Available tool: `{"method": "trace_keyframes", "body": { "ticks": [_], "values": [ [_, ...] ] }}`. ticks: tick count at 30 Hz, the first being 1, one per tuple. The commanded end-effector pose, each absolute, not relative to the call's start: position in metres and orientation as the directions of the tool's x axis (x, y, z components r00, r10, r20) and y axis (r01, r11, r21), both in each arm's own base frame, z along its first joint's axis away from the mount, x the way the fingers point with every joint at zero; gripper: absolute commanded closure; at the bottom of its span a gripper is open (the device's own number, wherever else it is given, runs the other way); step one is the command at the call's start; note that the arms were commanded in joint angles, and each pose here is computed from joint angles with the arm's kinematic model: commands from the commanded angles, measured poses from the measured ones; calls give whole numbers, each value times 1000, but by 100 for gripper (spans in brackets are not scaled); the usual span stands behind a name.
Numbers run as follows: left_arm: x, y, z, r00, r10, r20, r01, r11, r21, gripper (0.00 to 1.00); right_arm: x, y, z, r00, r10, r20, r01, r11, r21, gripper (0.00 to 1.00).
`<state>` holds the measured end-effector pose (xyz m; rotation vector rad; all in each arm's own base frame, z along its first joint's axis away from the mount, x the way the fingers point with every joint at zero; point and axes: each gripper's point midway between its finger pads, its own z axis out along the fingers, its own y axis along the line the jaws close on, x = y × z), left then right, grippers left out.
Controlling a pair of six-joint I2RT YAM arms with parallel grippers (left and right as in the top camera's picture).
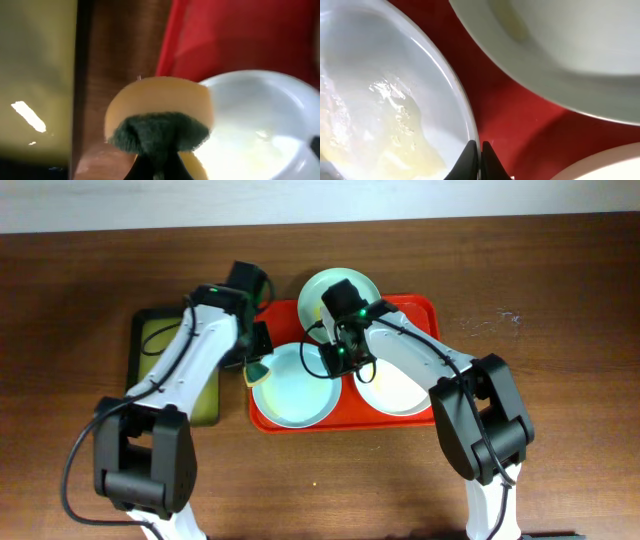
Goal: Clean dirty plates on tray and stack at the side
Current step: 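Lift the sponge away with the left gripper toward the water tray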
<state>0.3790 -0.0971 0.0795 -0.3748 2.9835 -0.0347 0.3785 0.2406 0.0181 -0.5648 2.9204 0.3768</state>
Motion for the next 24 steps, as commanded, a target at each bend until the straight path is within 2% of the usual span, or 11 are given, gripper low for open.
{"method": "trace_keyframes", "body": {
  "ticks": [1, 4, 9, 13, 18, 21, 24],
  "values": [
    [370, -135, 81, -980, -189, -60, -171, 959, -227, 100, 383, 243, 16, -920, -344, -189, -379, 903, 201, 96],
    [351, -159, 52, -991, -124, -41, -111, 962, -248, 100, 382, 243, 16, -920, -344, -187, -379, 903, 203, 96],
    [335, -170, 16, -992, -114, -55, -98, 967, -235, 100, 382, 242, 15, -920, -344, -186, -379, 903, 203, 96],
    [339, -116, 4, -979, -130, -154, -138, 989, 43, 100, 382, 242, 15, -920, -345, -185, -379, 903, 202, 96],
    [350, -82, 25, -967, -113, -226, -167, 957, 235, 100, 380, 241, 13, -922, -345, -177, -377, 904, 201, 96],
    [358, -85, 39, -962, -115, -246, -172, 959, 225, 100, 380, 241, 13, -922, -345, -177, -378, 904, 202, 96],
    [368, -107, 66, -952, -133, -275, -165, 981, 98, 100, 381, 242, 14, -921, -345, -180, -378, 904, 202, 96]
  ]
}}
